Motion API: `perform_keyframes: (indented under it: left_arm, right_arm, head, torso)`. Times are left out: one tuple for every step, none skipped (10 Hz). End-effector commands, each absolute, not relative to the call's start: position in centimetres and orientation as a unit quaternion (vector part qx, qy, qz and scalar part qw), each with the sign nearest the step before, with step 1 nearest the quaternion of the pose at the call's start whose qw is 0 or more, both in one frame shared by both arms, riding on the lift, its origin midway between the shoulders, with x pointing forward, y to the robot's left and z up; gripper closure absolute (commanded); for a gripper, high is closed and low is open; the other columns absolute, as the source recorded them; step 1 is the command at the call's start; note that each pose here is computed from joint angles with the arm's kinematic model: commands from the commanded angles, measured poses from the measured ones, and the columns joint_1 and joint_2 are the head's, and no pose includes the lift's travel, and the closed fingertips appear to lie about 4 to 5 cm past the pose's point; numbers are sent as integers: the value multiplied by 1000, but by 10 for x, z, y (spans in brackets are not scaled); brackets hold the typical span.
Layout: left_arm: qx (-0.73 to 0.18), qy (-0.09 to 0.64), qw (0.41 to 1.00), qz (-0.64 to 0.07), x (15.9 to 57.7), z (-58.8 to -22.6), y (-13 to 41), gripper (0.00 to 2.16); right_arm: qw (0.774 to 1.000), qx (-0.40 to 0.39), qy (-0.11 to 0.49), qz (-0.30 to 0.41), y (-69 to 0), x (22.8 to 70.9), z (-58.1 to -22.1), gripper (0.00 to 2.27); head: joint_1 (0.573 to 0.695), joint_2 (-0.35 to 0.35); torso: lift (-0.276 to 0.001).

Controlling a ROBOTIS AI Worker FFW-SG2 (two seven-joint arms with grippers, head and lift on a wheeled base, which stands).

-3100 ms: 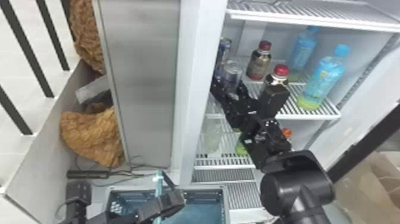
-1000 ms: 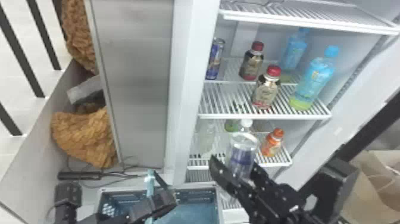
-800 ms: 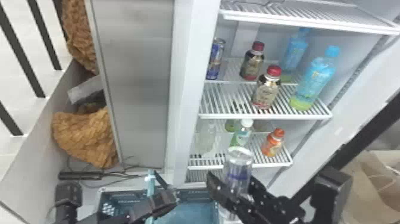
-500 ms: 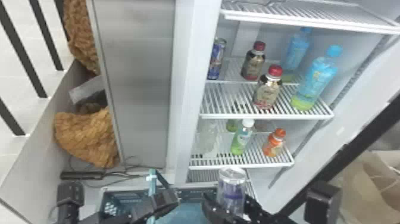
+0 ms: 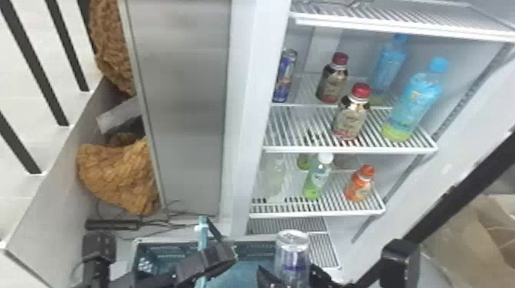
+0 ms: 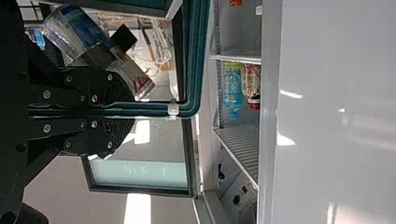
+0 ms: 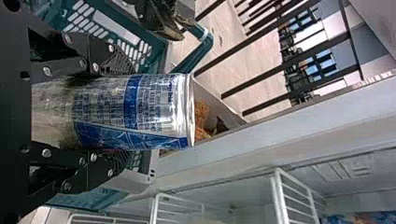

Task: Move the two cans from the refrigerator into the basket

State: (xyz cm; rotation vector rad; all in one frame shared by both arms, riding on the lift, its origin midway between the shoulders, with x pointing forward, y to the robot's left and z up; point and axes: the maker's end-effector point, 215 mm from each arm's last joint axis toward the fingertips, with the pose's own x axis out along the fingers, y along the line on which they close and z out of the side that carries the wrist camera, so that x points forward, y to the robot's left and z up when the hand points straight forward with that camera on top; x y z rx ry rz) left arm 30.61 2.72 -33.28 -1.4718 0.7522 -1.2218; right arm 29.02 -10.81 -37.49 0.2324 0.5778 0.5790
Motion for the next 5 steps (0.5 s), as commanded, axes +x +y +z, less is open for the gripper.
perform_keyframes:
  left_arm:
    - [-613,313,517,-509,306,-333,27,1191]
    - [-613,313,517,-509,306,-333,27,1191]
    - [-613,313,517,-509,306,-333,27,1191]
    - [-614,314,516,-508,305,-333,27,1191]
    - [-614,314,516,-508,305,-333,27,1191]
  right_arm:
    - [910,114,282,282,-108,292,-378,366]
    - [909,116,281,283,-107,292,-378,185]
    - [911,116,277,283,-108,294,-376,90]
    - [914,116,266,283,-108,297,-371,101]
    - [920,117,248,281,-109,303,-362,99]
  head:
    - [695,-162]
    - [695,-161]
    - [695,-160]
    - [695,-159]
    - [695,-159]
  torso:
    - [-31]
    - [-31]
    - [-31]
    - [-31]
    - [-31]
